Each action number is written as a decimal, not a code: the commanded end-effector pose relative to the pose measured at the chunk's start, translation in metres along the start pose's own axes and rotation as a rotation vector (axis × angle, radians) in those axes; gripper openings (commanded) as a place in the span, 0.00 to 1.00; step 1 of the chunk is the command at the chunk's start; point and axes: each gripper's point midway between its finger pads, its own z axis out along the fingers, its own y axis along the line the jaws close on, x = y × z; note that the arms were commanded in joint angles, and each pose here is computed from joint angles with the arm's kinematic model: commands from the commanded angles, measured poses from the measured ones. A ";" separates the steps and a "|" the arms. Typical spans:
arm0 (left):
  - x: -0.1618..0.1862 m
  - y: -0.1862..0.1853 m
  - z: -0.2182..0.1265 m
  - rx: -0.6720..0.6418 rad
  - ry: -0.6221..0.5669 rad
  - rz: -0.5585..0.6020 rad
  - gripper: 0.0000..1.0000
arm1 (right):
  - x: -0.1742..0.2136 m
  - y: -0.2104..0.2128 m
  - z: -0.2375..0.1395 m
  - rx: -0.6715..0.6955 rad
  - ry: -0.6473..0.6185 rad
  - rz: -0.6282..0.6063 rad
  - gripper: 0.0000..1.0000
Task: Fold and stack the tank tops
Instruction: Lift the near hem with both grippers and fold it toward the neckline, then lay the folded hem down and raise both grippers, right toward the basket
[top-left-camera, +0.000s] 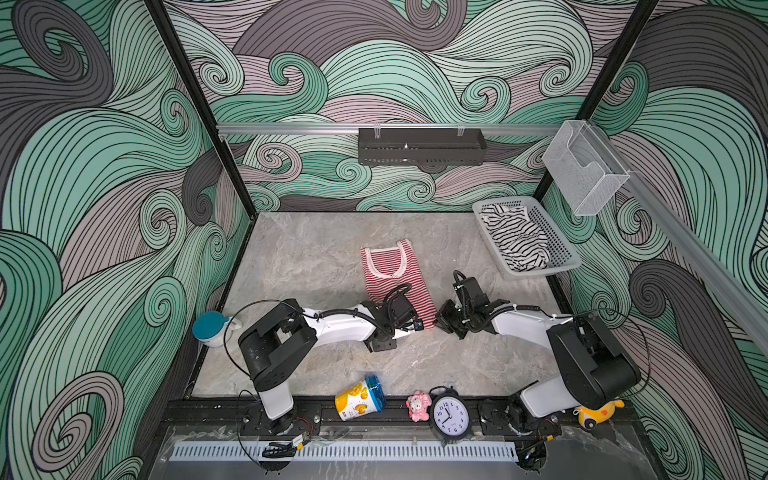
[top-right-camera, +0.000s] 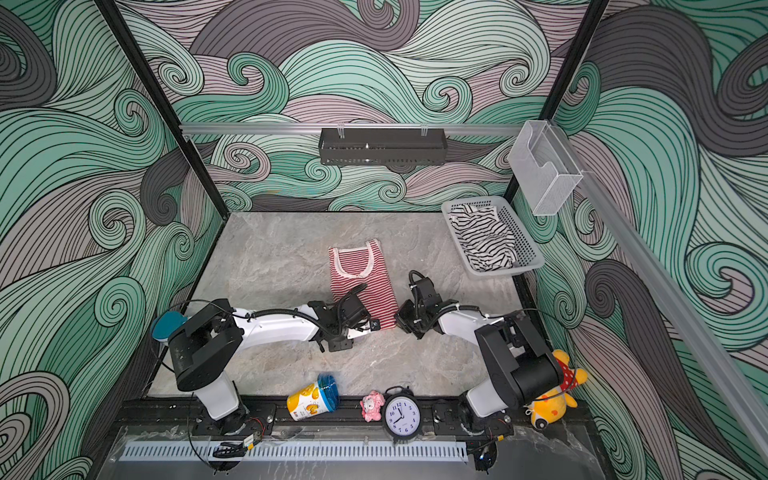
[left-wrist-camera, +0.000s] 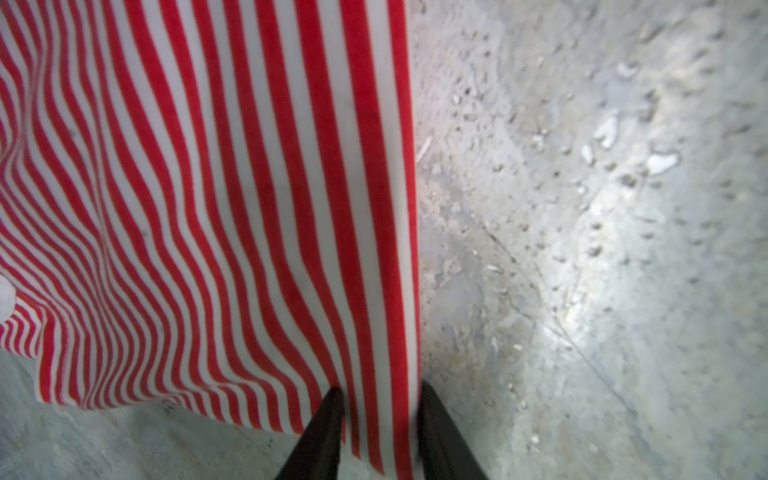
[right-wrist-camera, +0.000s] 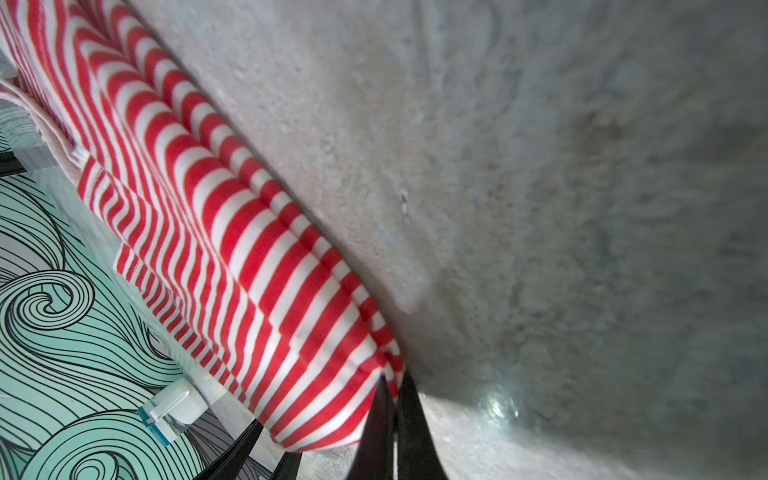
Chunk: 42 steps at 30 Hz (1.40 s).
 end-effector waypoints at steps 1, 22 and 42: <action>0.019 -0.011 -0.003 0.045 0.066 0.022 0.37 | -0.006 0.006 -0.004 -0.002 -0.009 -0.006 0.00; 0.016 -0.010 0.012 0.053 0.102 0.026 0.08 | -0.008 0.011 -0.002 -0.015 -0.002 -0.013 0.00; -0.058 -0.048 -0.079 0.518 -0.093 -0.021 0.00 | -0.027 0.006 -0.067 -0.058 0.009 -0.100 0.00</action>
